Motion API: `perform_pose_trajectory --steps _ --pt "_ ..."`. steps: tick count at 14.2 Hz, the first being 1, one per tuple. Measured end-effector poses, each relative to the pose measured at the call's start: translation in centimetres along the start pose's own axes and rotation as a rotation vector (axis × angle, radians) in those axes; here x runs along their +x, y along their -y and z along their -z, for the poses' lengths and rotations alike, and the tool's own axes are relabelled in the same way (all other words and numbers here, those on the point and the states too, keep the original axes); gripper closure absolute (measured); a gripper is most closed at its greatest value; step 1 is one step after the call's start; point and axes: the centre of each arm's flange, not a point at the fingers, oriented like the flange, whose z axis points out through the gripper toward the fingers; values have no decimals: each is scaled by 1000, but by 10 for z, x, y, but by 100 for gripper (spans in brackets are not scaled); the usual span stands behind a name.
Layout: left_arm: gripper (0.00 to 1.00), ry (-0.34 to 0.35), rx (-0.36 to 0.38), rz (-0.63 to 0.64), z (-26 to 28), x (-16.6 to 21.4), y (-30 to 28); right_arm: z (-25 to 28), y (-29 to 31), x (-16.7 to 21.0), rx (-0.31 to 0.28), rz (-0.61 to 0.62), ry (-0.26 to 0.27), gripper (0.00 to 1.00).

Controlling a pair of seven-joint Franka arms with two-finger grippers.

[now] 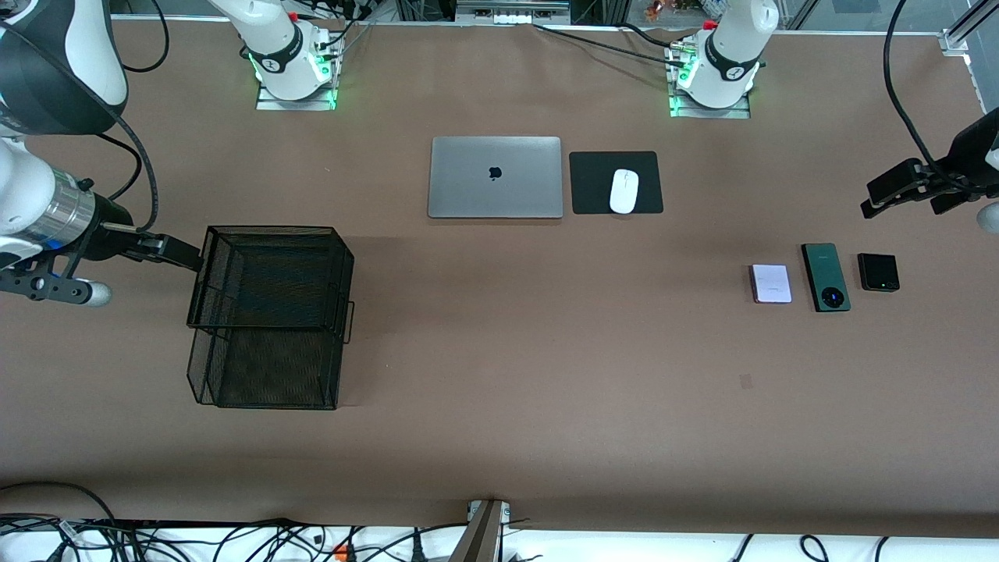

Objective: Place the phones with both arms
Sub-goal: 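Reach the left gripper down to the white HUAWEI phone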

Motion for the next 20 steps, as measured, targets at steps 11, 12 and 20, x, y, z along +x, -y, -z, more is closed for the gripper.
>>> perform_pose_trajectory --steps 11,12,20 --pt "0 83 58 -33 -38 3 23 -3 1 1 13 -2 8 0" --pt "0 101 84 -68 -51 7 27 -3 1 1 13 -2 8 0" --pt "0 136 112 -123 -90 22 12 -3 1 1 13 -2 8 0"
